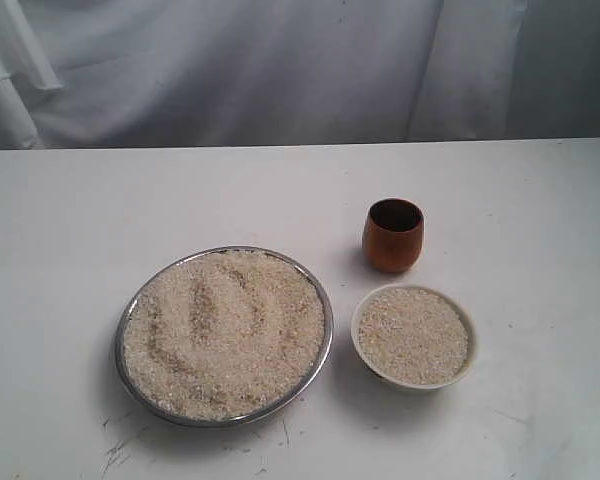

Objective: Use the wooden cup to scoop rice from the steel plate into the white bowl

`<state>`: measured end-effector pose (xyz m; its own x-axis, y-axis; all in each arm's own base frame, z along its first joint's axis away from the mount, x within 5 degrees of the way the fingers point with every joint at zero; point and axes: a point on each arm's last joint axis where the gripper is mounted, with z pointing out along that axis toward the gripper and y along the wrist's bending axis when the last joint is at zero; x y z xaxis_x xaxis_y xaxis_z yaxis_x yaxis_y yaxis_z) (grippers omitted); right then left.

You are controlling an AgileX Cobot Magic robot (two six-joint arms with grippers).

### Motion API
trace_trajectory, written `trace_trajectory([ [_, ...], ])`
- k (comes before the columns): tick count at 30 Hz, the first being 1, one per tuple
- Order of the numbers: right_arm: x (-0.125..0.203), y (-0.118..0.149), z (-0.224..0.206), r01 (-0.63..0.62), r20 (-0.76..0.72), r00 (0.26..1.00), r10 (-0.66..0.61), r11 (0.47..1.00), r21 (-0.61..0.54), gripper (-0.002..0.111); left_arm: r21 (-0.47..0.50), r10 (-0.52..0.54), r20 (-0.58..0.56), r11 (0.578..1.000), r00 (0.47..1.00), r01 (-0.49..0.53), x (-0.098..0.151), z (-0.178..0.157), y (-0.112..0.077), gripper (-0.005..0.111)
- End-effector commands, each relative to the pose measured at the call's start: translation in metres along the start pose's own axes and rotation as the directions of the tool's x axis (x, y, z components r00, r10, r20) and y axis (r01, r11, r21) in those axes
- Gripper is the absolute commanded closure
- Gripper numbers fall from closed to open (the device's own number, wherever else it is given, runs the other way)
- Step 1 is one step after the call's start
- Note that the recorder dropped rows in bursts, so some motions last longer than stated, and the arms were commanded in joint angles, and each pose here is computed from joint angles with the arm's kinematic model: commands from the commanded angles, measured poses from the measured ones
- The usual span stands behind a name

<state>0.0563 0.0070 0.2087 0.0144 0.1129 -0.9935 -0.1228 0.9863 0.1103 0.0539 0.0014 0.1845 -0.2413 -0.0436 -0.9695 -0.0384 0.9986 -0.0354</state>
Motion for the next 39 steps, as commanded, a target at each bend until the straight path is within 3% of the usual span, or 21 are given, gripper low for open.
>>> trace_trajectory([
  [1, -0.034, -0.008, -0.008, -0.379, 0.391, 0.841, 0.374, 0.923, -0.07, 0.108, 0.003, 0.001, 0.013, 1.0, 1.0, -0.001, 0.0, 0.0, 0.0, 0.107],
  [7, -0.052, -0.011, -0.011, -0.456, 0.497, 0.738, 0.456, 0.881, -0.13, 0.108, 0.003, 0.001, 0.013, 1.0, 1.0, -0.001, 0.0, 0.0, 0.0, 0.107],
  [10, -0.088, -0.008, 0.004, -0.357, 0.507, 0.794, 0.335, 0.932, -0.056, 0.108, 0.003, 0.001, 0.013, 1.0, 1.0, -0.001, 0.0, 0.0, 0.0, 0.107],
  [13, -0.14, 0.006, 0.054, -0.132, 0.451, 0.884, 0.121, 0.991, -0.006, 0.108, 0.003, 0.001, 0.013, 1.0, 1.0, -0.001, 0.0, 0.0, 0.0, 0.107],
  [16, -0.168, 0.016, 0.103, -0.019, 0.4, 0.916, 0.034, 0.999, -0.041, 0.108, 0.003, 0.001, 0.013, 1.0, 1.0, -0.001, 0.0, 0.0, 0.0, 0.107],
  [19, -0.171, 0.029, 0.151, 0.054, 0.313, 0.95, -0.005, 0.988, -0.148, 0.108, 0.003, 0.001, 0.013, 1.0, 1.0, -0.001, 0.0, 0.0, 0.0, 0.107],
  [24, -0.117, 0.049, 0.214, 0.14, 0.176, 0.982, -0.071, 0.899, -0.415, 0.108, 0.003, 0.001, 0.013, 1.0, 1.0, -0.001, 0.0, 0.0, 0.0, 0.107],
  [30, -0.04, 0.043, 0.259, 0.067, -0.02, 0.996, -0.085, 0.887, -0.457, 0.108, 0.003, 0.001, 0.013, 1.0, 1.0, -0.001, 0.0, 0.0, 0.0, 0.107],
  [39, 0.042, 0.045, 0.277, 0.078, -0.125, 0.975, -0.185, 0.806, -0.587, 0.108, 0.003, 0.001, 0.013, 1.0, 1.0, -0.001, 0.0, 0.0, 0.0, 0.107],
])
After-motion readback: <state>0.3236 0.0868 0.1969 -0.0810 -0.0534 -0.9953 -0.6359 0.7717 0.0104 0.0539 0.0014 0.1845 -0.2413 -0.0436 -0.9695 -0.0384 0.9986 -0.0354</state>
